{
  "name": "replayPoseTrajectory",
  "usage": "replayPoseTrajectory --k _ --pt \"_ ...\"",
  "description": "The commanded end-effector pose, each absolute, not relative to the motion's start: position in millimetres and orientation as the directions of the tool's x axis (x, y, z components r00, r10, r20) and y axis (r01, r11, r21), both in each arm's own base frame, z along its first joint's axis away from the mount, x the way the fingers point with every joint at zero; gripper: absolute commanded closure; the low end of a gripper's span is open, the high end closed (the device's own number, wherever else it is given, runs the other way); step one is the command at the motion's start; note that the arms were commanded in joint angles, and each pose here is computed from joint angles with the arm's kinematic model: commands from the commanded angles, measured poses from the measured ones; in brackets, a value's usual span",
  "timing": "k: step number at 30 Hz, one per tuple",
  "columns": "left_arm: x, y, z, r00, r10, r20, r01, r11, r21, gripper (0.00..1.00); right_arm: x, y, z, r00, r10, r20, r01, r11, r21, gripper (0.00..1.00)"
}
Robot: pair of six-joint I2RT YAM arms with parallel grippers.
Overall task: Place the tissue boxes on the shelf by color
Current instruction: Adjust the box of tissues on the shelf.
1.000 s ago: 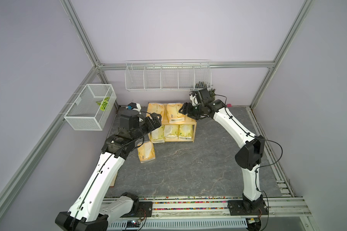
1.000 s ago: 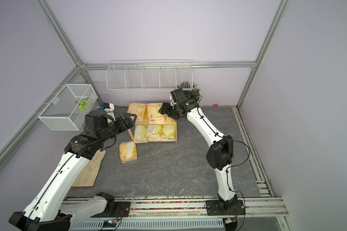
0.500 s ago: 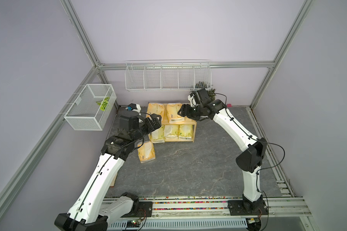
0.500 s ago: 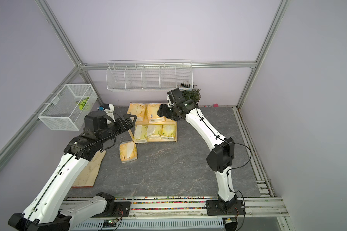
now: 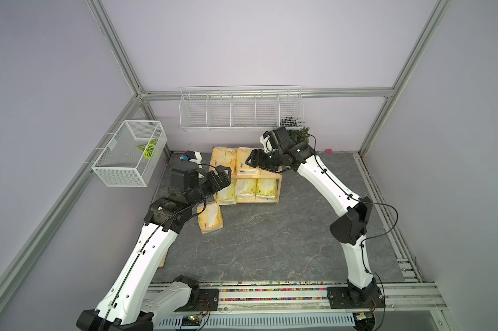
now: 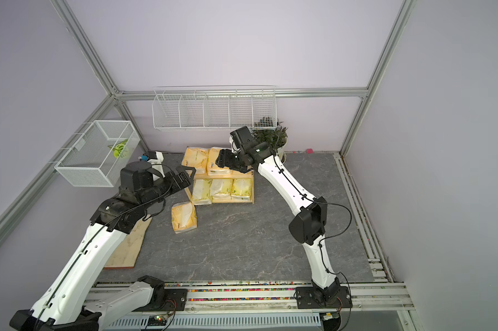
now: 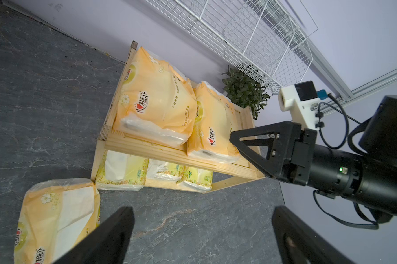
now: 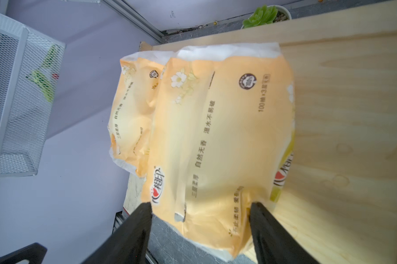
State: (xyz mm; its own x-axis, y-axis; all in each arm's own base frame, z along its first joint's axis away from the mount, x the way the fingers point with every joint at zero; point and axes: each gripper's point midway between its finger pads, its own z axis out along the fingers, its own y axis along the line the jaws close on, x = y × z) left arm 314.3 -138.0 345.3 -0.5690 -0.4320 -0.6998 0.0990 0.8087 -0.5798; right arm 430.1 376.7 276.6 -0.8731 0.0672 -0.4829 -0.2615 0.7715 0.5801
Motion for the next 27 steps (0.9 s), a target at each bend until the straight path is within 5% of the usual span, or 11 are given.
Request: replayPoseTrajectory --k 1,20,27 --pt "313 -135 348 -0.558 -0.431 -0.71 0.108 0.81 -0.576 0.0 427 381 277 -0.878 0.061 -0.475 -0.265 0.764 0.588 0.28" --pt "310 -126 343 -0.553 -0.439 -0.708 0.06 0.827 -0.559 0.0 420 350 329 -0.814 0.088 -0.574 -0.317 0.761 0.566 0.28" --pt "299 -104 325 -0.535 -0.49 -0.688 -0.057 0.834 -0.549 0.0 387 350 345 -0.808 0.061 -0.587 -0.37 0.723 0.584 0.28"
